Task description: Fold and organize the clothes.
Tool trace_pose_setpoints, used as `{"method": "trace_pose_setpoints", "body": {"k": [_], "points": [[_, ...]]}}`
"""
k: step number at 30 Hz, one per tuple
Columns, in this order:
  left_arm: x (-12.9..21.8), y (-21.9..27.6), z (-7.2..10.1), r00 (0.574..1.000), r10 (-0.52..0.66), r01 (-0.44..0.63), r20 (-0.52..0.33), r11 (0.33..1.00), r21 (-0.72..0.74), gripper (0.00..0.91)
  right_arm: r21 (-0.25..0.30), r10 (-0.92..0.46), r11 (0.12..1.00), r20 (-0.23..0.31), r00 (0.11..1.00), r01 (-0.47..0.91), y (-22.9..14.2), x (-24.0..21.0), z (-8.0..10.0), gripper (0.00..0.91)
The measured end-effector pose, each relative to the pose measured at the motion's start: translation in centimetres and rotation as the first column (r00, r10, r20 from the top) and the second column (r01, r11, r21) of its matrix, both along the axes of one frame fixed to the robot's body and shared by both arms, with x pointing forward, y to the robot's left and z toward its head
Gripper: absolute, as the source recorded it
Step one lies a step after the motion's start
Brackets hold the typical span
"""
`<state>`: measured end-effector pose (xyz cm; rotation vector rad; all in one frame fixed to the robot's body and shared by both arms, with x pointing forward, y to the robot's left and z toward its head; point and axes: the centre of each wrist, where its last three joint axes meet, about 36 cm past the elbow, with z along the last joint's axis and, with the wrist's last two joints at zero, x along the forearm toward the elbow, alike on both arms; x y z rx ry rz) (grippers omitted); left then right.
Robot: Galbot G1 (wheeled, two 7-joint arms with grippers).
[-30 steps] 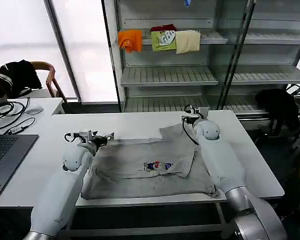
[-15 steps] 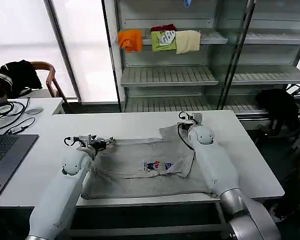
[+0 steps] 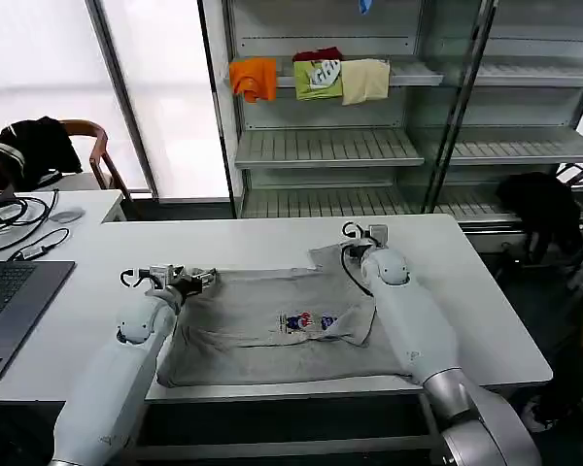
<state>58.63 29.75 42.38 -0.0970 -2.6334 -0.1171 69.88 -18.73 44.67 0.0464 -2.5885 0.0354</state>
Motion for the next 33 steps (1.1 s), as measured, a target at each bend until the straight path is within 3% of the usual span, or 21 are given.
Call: {"method": "trace_pose_setpoints", "body": {"k": [3, 4, 6, 7, 10, 33], "points": [[-0.1, -0.1, -0.1, 1.0, -0.003, 0.003, -0.001, 1.0, 0.002, 0.212, 0.003, 0.001, 1.0, -0.006, 1.0, -0.001, 0.0, -0.2, -0.3, 0.574], [-0.2, -0.3, -0.2, 1.0, -0.004, 0.004, -0.002, 1.0, 0.003, 0.171, 0.005, 0.0, 1.0, -0.008, 1.0, 0.0, 0.0, -0.2, -0.4, 0.443], [-0.3, -0.5, -0.4, 1.0, -0.008, 0.008, -0.003, 1.0, 0.004, 0.071, 0.009, -0.001, 1.0, -0.011, 1.0, 0.001, 0.1, -0.4, -0.7, 0.081], [-0.3, -0.6, -0.5, 1.0, -0.01, 0.01, -0.004, 1.0, 0.004, 0.06, 0.01, -0.001, 1.0, -0.011, 1.0, 0.001, 0.1, -0.4, -0.7, 0.02], [-0.5, -0.9, -0.5, 1.0, -0.018, 0.018, -0.004, 1.0, 0.005, 0.02, 0.011, -0.002, 1.0, -0.013, 1.0, 0.002, 0.0, -0.6, -0.9, 0.0], [-0.6, -1.9, -0.1, 0.998, -0.041, 0.042, 0.044, 0.999, -0.01, 0.02, 0.029, -0.001, 1.0, 0.013, 1.0, 0.0, -1.5, -2.2, -1.0, 0.0]]}}
